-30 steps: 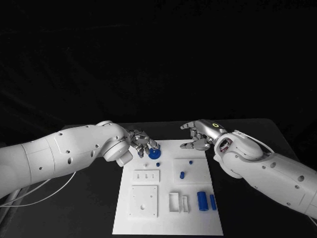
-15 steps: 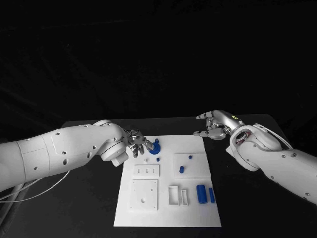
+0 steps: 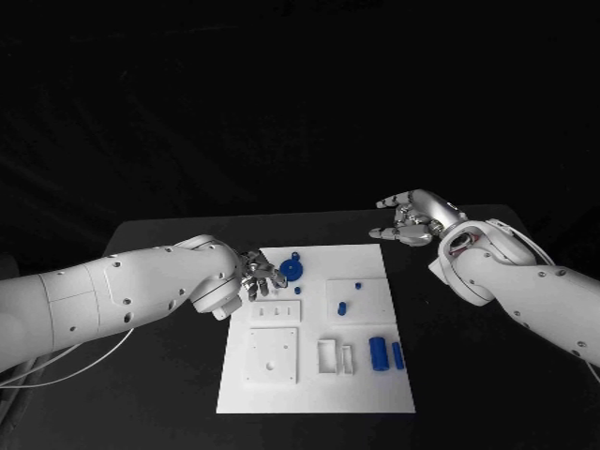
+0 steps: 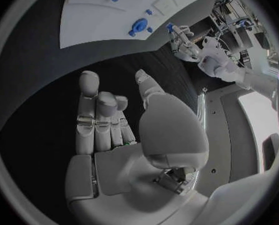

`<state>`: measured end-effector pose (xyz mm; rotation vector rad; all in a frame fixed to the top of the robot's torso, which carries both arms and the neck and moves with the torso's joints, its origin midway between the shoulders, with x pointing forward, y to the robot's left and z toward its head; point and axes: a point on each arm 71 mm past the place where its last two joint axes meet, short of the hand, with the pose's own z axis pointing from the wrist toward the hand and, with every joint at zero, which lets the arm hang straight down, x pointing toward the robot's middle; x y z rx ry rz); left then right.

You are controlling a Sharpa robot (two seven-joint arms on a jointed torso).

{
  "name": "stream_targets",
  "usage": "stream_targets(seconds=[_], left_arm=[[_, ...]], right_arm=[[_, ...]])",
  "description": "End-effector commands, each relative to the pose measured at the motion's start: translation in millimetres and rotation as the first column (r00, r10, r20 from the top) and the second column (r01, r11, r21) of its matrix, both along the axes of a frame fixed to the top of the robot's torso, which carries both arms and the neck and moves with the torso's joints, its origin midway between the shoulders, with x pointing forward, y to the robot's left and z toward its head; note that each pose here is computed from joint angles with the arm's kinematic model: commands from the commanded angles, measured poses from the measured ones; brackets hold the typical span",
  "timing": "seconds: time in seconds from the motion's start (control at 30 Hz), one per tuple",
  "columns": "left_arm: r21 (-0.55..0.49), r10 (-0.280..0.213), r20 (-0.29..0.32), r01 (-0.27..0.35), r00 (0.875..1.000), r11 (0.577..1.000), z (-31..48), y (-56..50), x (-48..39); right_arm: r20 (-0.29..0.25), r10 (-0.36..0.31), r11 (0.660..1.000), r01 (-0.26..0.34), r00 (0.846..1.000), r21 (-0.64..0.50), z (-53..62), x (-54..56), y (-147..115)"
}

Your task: Assemble the parts on the task board

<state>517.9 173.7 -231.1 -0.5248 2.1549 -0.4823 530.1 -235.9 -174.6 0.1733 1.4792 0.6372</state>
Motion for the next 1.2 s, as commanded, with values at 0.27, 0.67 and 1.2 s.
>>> stream_targets(seconds=[0.27, 0.67, 1.2], left_arm=[[0.07, 0.006, 0.018, -0.007, 1.0, 0.998, -25.5, 1.9, -7.4], [0.126, -0.036, -0.027, 0.039, 0.999, 0.991, -39.4, 2.9, -12.2], [0.155, -0.054, -0.063, 0.063, 0.997, 0.986, -50.5, 3.8, -13.5]], right_arm=[[-0.001, -0.01, 0.999, 0.01, 1.0, 0.035, 1.6, 3.1, -3], [-0.005, -0.012, 0.999, 0.012, 1.0, 0.038, 1.6, 4.0, -4], [-0.01, -0.009, 0.999, 0.01, 1.0, 0.038, 1.3, 4.2, -3]])
